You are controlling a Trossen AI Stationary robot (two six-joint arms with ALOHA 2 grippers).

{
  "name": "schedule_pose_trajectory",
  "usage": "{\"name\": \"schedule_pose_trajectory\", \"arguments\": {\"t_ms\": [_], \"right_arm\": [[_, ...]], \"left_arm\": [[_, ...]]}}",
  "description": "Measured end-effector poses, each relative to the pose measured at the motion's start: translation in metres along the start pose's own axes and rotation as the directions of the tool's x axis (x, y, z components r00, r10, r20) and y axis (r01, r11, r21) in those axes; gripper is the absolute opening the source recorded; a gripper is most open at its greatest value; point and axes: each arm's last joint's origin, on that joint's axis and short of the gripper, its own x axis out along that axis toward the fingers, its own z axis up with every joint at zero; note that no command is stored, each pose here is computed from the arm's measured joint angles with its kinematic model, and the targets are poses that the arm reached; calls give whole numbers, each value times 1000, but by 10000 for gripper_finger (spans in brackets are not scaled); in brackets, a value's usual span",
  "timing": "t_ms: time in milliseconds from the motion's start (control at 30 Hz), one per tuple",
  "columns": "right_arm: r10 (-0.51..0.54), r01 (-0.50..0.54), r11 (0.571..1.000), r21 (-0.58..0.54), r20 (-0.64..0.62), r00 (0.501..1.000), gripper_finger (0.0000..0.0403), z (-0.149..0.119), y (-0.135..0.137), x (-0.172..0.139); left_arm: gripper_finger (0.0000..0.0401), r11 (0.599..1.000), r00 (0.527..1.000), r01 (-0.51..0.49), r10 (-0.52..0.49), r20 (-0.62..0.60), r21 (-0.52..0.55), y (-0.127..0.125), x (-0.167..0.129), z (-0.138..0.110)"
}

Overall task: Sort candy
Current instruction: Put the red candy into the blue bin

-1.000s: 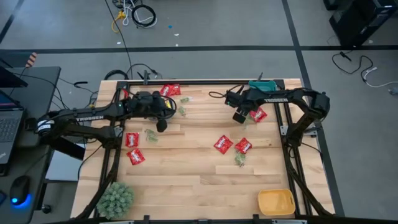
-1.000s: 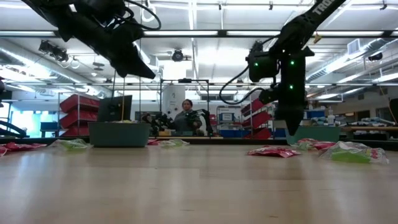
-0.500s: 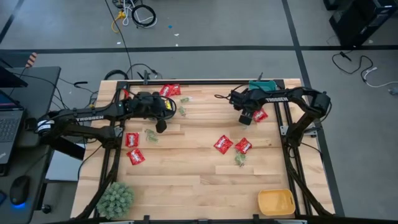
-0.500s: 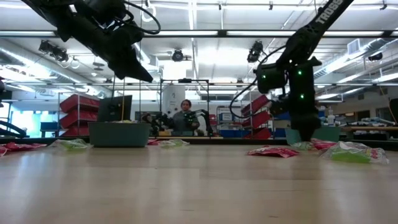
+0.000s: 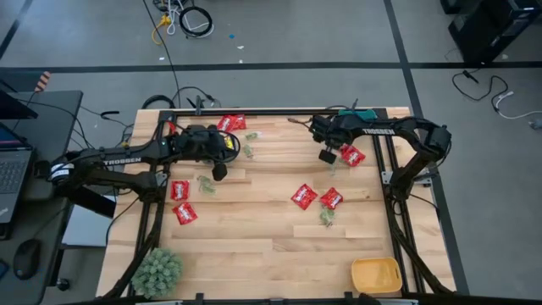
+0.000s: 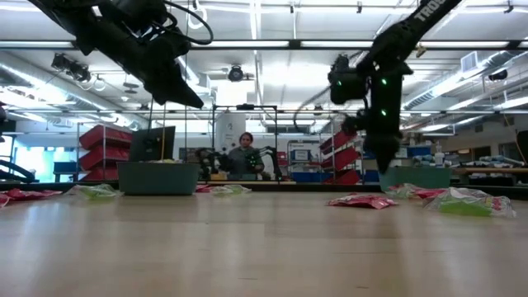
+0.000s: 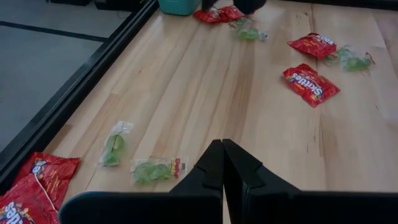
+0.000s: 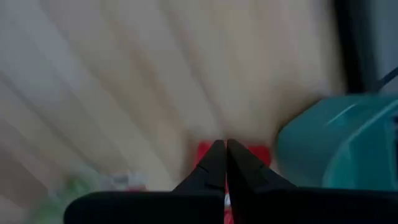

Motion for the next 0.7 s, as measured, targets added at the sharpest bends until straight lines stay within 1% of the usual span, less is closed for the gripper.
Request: {"name": "schedule_pose_trajectory", "arguments": {"t_ms": [100,167,200,267,367,500,600,700], "right_arm": [[6,-8,998,61,34,999,1,10,-9,-14],[55,-57,994,89,25,998,3,13,-15,-20],[80,-81,993,92,18,997,6,13,-17,-21],[110,-110,992,60,-3,994,15,11,-18,-20],[120,-120,993,-13,-28,992,44,8,-18,-18],[123,-128,986,-110,-51,991,98,2,-15,-10],[125,-133,983,-123,-69,990,134,-3,-15,-3],[123,-131,985,-115,-68,990,156,-6,-17,3]], "left_arm": [[1,1000,1000,0,0,0,1,0,0,0],[1,1000,1000,0,0,-6,1,0,0,-1],[1,1000,1000,1,-1,-11,1,0,0,-1],[1,1000,1000,1,-1,-25,0,0,0,-2],[1,1000,999,2,-2,-44,0,0,0,-4],[1,1000,999,2,-2,-50,0,0,0,-5],[1,1000,999,2,-2,-51,0,0,0,-5],[1,1000,999,2,-2,-51,0,0,0,-5]]}}
